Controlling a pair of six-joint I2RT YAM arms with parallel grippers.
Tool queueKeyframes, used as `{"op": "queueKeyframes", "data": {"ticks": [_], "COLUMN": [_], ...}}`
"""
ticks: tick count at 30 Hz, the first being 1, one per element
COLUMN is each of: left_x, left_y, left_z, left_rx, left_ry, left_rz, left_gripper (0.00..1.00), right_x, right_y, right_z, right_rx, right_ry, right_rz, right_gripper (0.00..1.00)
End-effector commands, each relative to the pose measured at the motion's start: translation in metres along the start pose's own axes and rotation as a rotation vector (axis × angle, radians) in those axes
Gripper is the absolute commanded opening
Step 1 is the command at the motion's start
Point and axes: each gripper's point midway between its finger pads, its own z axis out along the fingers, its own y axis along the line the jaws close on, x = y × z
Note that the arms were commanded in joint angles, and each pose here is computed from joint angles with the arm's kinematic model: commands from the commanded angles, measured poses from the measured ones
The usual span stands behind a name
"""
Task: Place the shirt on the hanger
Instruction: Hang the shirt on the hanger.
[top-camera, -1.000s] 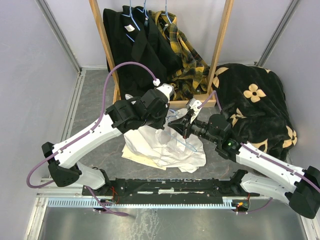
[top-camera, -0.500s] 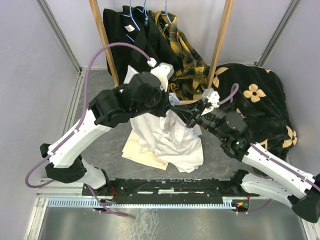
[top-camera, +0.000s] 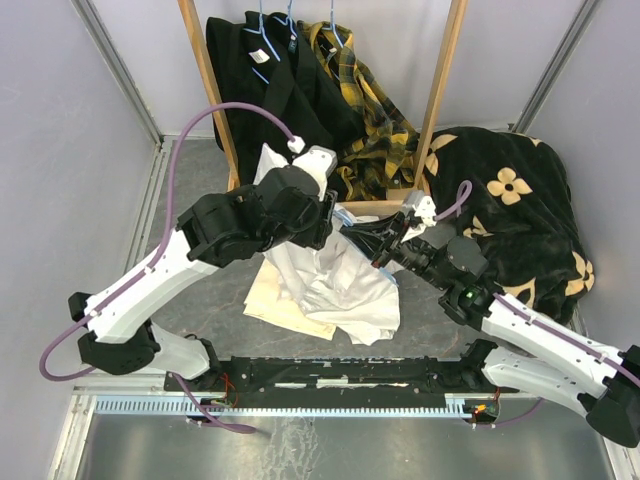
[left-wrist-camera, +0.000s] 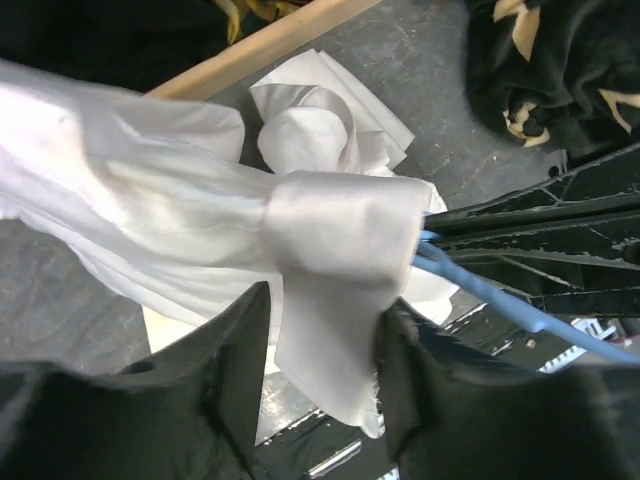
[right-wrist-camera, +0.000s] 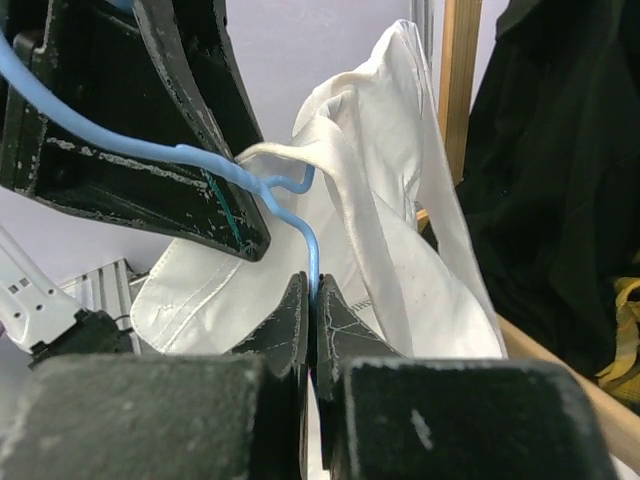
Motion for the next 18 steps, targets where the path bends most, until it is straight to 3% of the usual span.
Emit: {"op": "queueKeyframes", "data": {"ticks": [1, 13, 18], "left_x": [-0.026, -0.063, -0.078], "left_y": [0.021, 0.048, 0.036], "left_z": [-0.041, -0.105, -0.142], "left_rx": [-0.011, -0.003, 0.143], "left_ry": [-0.164, -0.365, -0.508], "left_rz": [-0.031, 0.064, 0.128], "left_gripper": [0.59, 0.76, 0.81], "right_x": [-0.039, -0.049, -0.044], "right_y": [0.003, 0.009, 0.009], "right_z": [0.001, 0.001, 0.003], "right_rx": [0.001, -0.052, -0.053], "right_ry": [-0.161, -0.334, -0.313], "right_rz": [0.032, 0.115, 0.138], "right_gripper": [0.0, 0.0, 0.0]}}
